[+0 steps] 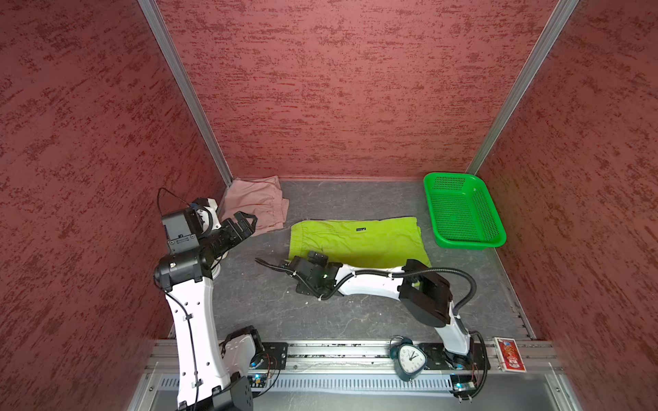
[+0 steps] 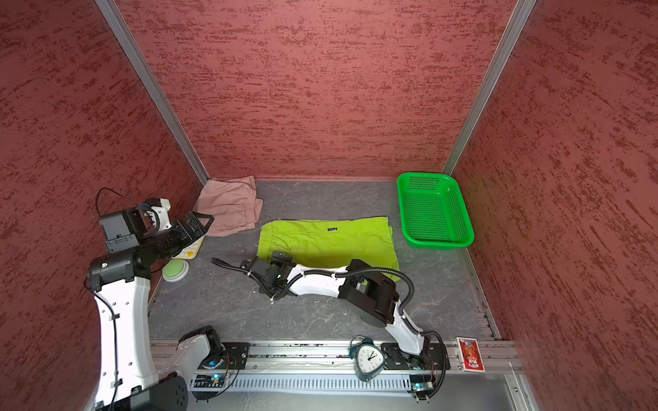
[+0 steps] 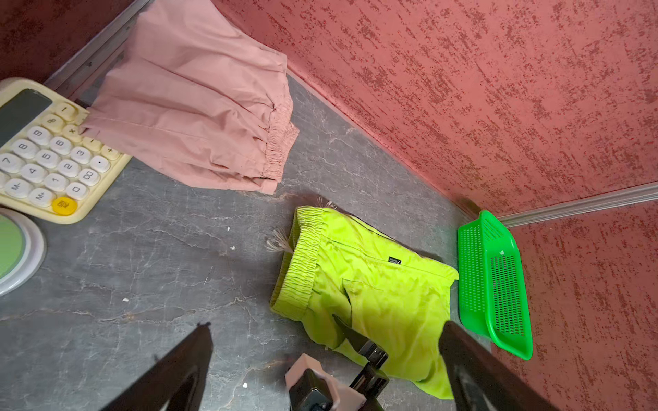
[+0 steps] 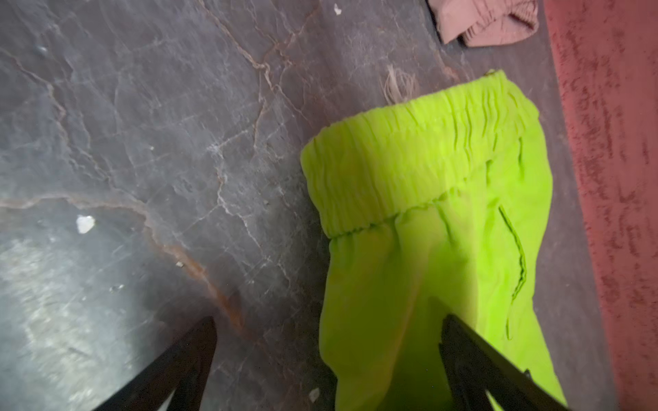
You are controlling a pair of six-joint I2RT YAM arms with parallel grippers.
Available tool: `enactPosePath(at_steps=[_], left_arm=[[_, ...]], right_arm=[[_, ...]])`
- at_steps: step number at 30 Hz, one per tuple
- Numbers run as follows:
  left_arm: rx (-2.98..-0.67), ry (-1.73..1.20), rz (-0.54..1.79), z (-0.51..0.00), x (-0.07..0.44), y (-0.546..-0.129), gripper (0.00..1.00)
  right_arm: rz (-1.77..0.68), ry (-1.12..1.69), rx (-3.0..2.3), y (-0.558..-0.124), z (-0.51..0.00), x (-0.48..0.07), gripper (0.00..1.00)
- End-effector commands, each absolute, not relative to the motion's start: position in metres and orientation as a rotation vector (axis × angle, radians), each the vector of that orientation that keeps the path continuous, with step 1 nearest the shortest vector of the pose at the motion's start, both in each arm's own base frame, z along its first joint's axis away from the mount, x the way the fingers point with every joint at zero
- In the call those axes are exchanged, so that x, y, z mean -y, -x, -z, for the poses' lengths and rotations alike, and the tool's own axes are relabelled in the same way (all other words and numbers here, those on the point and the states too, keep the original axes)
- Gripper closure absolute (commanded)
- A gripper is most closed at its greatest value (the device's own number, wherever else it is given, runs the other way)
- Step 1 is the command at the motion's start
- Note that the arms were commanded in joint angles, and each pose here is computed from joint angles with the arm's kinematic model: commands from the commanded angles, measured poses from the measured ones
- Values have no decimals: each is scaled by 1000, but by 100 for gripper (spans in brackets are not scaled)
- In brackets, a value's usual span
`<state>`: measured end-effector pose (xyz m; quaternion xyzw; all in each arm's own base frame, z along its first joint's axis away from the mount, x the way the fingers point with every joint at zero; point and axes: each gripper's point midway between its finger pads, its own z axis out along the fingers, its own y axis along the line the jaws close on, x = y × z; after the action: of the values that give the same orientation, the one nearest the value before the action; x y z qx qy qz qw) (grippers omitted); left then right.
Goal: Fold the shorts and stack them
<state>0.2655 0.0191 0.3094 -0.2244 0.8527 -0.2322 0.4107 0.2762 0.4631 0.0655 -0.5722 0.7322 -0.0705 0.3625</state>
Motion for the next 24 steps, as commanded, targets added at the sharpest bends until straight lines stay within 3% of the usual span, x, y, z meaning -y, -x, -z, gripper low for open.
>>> enactPosePath(at_steps=[1,16,19,24], left_arm=[[-2166,545,595,-306,-18,-260,1],[-2188,598,641,-292,-20,-259,0],[-2201,612,636,-287,-21,-258,1],[-2217,640,606,-278,-29,-260,1]], right_arm=[[291,1474,-1743,-299,-84,-476,1],[338,1486,-1738,-334,-43,-489,1],[304,1454,-1761,-341,-44,-491,12],[89,1399,-1812,-337,-59,-502,48]])
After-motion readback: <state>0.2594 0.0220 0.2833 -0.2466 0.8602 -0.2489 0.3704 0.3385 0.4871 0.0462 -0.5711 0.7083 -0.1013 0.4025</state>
